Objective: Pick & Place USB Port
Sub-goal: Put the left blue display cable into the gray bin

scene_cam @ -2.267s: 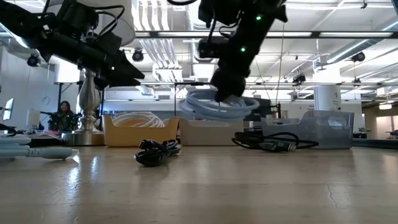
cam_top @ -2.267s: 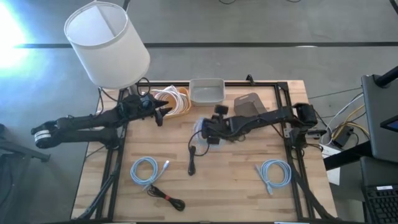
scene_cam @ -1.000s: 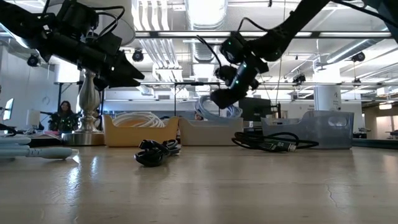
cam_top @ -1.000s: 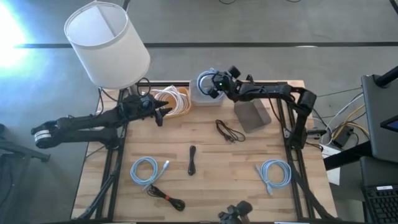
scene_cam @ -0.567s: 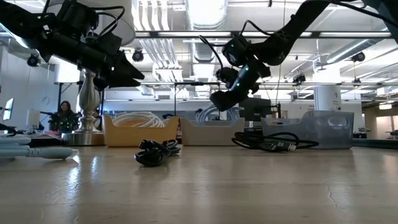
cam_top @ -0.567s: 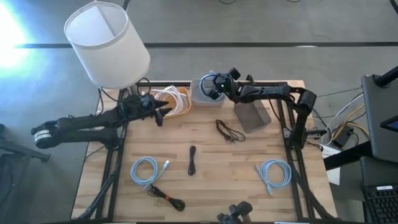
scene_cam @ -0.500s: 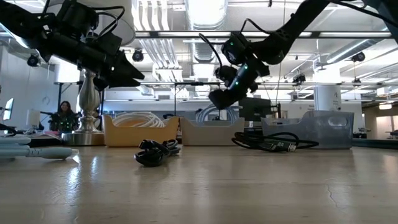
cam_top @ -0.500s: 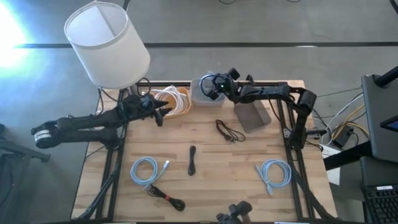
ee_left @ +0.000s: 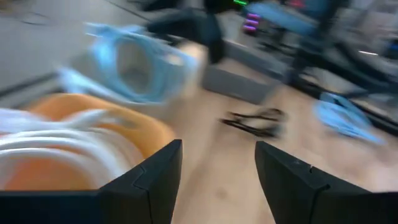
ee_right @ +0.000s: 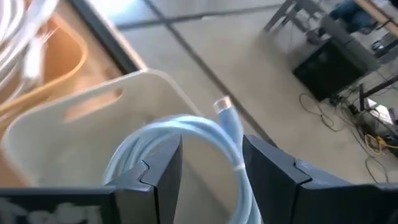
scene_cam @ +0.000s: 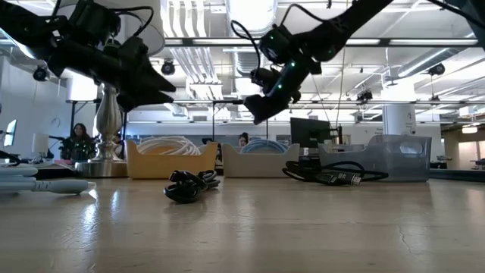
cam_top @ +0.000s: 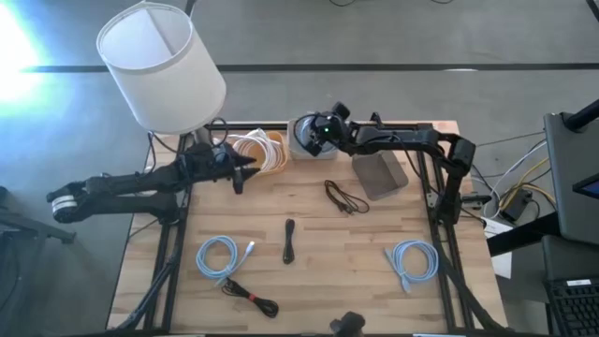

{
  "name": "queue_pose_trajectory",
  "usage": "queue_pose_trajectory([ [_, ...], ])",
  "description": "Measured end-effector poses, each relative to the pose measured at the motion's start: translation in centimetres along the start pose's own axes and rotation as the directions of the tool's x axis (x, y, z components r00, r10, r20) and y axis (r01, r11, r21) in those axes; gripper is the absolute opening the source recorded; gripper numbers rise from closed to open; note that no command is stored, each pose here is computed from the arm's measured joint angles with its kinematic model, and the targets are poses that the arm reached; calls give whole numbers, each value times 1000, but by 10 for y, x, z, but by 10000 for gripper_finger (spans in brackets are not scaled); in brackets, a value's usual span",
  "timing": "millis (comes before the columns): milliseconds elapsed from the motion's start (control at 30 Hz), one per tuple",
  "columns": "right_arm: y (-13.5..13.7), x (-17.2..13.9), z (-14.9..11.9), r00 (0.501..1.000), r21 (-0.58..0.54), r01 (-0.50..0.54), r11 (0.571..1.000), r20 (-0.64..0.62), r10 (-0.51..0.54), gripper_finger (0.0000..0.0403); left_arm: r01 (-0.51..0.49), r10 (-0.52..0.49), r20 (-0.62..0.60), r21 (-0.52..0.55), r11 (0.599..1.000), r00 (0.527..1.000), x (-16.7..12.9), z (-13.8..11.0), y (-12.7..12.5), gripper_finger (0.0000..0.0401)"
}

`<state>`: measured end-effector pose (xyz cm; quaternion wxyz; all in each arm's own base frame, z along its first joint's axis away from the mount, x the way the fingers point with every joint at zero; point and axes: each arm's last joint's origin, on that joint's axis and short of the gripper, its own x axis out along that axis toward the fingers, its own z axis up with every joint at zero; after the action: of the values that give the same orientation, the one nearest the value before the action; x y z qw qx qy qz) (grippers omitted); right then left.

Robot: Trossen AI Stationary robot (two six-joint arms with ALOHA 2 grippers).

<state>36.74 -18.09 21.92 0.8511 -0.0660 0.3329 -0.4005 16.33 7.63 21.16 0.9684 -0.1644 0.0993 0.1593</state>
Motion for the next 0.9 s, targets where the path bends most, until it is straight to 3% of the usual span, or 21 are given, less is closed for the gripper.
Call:
queue_pose_trajectory([
  [133, 19, -18, 7, 996, -54, -57, 997, -65, 53, 166, 201, -199, -48, 28, 979, 979, 0, -2, -12, 199],
  [267, 44, -41, 14, 988, -114, -126, 985, -109, 114, 166, 304, -293, -107, 102, 947, 950, 1, -10, -28, 184],
  [500, 83, -81, 28, 976, -163, -218, 962, -69, 209, 166, 497, -440, -258, 230, 837, 860, -6, -15, -71, 163],
  [600, 95, -98, 31, 968, -178, -250, 952, -53, 244, 166, 488, -381, -378, 247, 837, 844, -13, -15, -85, 161],
  [733, 103, -121, 32, 958, -181, -285, 941, -31, 284, 164, 386, -176, -523, 326, 863, 834, -23, -18, -96, 160],
  [800, 108, -129, 30, 954, -192, -298, 935, -38, 297, 161, 345, -101, -575, 333, 878, 812, -27, -22, -100, 160],
  [900, 115, -136, 27, 949, -210, -315, 926, -38, 314, 157, 318, -65, -656, 274, 908, 752, -29, -31, -105, 161],
])
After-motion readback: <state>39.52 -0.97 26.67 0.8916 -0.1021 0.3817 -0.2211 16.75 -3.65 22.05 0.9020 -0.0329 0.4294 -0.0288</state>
